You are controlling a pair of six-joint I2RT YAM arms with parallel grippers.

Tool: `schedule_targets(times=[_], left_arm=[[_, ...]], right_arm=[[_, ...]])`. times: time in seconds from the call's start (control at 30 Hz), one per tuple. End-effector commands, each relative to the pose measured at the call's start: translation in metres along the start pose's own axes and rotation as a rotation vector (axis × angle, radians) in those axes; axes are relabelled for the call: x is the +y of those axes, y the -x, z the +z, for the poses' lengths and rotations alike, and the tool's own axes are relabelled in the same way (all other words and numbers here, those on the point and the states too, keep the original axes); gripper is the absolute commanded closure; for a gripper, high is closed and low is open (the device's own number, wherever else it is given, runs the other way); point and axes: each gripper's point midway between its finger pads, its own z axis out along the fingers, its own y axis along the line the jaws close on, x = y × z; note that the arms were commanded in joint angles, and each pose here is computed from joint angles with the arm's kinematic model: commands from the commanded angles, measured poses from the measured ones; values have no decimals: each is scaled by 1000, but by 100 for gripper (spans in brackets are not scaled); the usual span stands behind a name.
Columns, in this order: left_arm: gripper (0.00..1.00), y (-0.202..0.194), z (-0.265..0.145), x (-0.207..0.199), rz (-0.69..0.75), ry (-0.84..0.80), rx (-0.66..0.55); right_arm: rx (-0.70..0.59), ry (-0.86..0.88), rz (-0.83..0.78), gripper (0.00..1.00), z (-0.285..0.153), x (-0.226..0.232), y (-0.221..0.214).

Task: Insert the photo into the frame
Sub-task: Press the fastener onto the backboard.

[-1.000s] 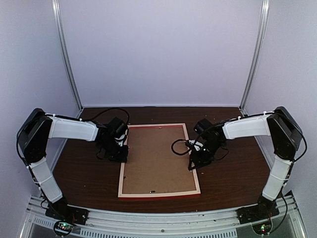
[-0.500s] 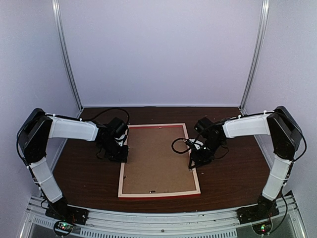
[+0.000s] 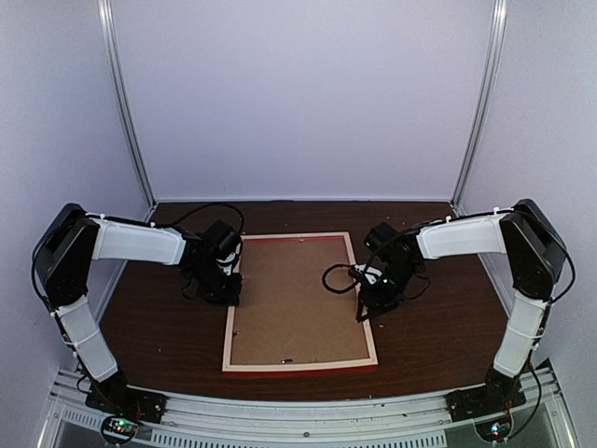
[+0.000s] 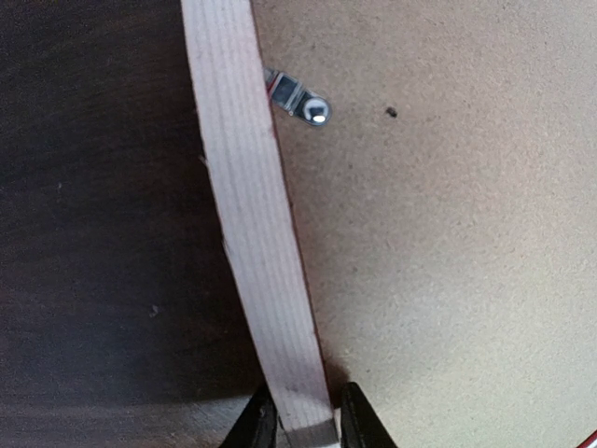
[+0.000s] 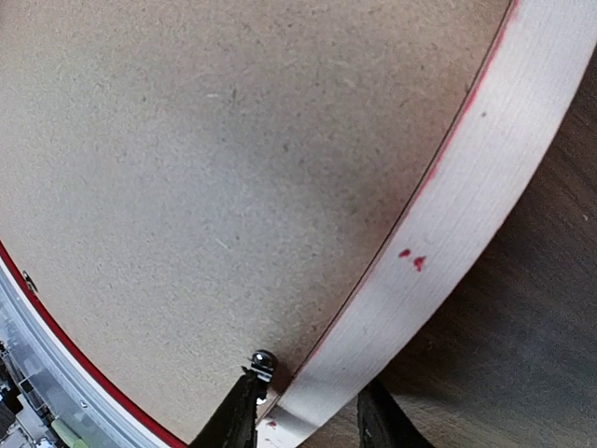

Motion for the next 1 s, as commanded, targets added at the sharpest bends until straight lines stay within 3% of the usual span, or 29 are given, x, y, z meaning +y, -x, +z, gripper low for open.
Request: schedule_targets(times=[0.0,0.47,0.97], left_arm=[[75,-12,23,-15,47,-44,40],[75,-12,24,-16,50,-46,41],[75,-11,24,-17,55,-49,42]], right_arm=[[21,-48,-31,62,6,-2,1],[-28,12,-35,51,2,20,12],[-81,-4,37,56,-18,8,25]])
